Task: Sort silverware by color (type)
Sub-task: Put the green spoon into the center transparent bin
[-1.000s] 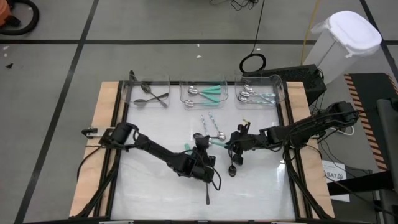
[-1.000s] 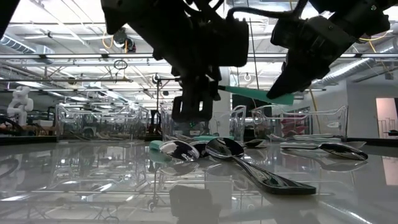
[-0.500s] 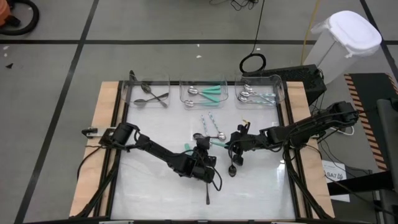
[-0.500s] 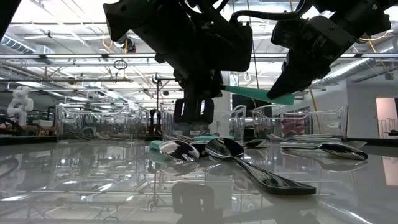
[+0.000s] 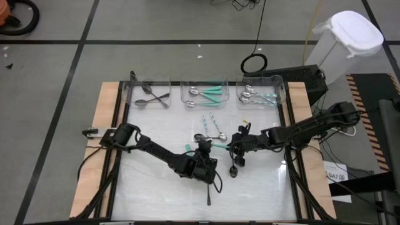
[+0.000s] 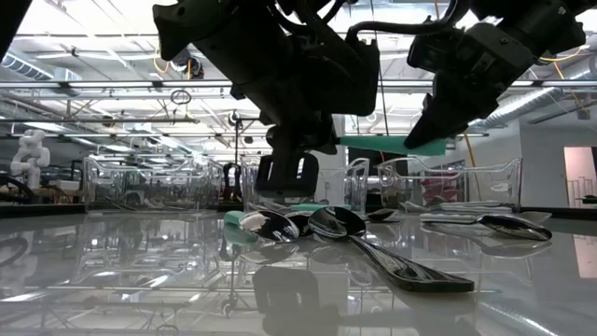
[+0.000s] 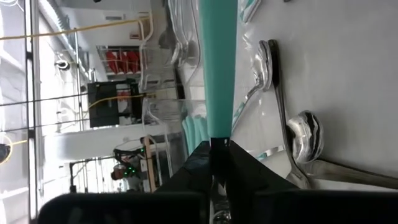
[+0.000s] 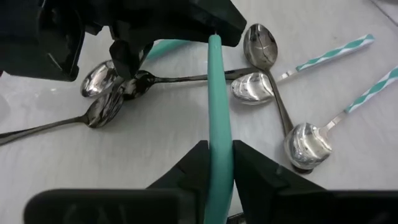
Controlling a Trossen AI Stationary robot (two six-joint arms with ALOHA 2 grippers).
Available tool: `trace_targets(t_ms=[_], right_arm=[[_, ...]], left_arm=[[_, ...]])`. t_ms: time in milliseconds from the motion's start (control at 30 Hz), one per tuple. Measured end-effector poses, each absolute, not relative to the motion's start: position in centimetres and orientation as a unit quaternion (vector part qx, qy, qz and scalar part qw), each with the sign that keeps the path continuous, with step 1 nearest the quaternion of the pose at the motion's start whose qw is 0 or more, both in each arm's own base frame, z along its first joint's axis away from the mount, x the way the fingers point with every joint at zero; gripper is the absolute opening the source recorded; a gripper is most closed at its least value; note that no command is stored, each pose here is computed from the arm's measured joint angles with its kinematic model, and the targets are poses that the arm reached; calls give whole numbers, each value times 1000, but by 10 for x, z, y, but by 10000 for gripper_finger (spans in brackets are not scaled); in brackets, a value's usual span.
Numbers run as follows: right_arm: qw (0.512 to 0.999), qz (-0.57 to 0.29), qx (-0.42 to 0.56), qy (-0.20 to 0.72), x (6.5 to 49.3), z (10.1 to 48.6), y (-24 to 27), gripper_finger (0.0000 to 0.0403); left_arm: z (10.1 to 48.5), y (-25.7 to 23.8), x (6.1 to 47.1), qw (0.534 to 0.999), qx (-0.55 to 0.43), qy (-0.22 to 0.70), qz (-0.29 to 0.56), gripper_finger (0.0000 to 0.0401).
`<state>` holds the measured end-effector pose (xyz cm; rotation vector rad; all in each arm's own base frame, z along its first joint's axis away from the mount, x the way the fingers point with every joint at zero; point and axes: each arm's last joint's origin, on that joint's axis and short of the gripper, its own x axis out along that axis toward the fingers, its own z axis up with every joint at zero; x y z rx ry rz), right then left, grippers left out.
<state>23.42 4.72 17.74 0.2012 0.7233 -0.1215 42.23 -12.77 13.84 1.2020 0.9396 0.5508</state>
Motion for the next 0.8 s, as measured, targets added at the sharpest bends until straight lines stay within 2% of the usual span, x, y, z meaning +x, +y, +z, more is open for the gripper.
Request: trace_targets(t_ms=[200, 367, 800], right_arm=[[928, -60, 92, 357, 227, 184, 45, 107], [928, -61, 96, 356, 210, 199, 42, 130], [958, -84, 48, 270, 172, 237, 44, 136]], left_arm=[[139, -127, 423, 704, 518, 414, 254, 20], [148, -117, 423, 734, 480, 421, 230, 20], [215, -48, 398, 770, 362, 493, 182, 20]])
